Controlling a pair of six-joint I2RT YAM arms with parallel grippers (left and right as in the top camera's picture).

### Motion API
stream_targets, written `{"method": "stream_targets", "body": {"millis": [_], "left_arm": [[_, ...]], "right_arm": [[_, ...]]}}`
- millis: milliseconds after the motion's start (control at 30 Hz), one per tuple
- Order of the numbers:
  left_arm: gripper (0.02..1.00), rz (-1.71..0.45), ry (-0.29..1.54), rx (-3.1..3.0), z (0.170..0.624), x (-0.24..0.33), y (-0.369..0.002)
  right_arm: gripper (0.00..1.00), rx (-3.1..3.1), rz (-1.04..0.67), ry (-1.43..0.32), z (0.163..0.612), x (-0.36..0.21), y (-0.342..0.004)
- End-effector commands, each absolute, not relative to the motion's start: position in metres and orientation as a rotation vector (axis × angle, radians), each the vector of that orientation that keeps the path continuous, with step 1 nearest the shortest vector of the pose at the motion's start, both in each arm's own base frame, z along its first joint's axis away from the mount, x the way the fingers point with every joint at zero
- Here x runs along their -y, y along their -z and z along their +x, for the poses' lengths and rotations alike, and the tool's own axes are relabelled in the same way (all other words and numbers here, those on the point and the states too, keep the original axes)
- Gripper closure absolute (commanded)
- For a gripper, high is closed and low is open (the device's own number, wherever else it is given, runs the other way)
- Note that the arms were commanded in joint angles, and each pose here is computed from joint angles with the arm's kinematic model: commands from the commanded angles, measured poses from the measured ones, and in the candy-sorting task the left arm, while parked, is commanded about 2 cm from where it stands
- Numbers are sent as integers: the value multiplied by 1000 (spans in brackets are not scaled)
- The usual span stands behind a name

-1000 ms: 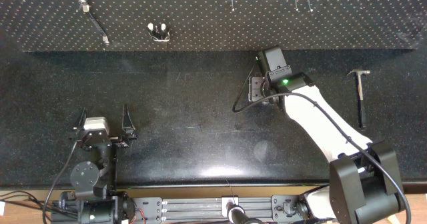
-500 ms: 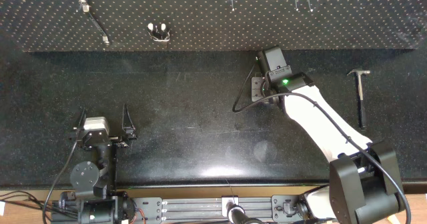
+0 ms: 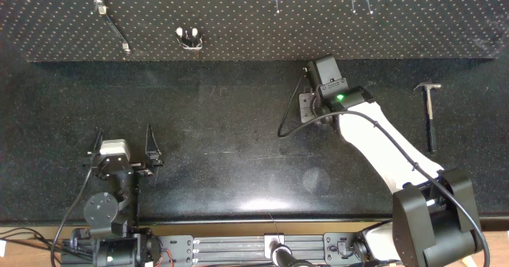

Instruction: Place Tools Onto Pegboard

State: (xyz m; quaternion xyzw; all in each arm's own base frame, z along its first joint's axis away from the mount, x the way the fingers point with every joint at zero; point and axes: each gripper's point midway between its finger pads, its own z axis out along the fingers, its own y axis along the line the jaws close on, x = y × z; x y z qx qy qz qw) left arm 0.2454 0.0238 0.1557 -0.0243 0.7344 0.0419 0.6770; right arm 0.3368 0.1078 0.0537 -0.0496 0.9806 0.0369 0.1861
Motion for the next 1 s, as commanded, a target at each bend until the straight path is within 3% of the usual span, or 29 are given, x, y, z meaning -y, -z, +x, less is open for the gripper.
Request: {"method": "stream_targets", "body": {"millis": [33, 1000], "left_arm": [[23, -50, -85, -1651, 245, -23, -155], [23, -50, -85, -1651, 245, -23, -155]], "right_arm": [[886, -2751, -170, -81, 341, -109, -56], [921, -2745, -168, -84, 342, -109, -57]]}}
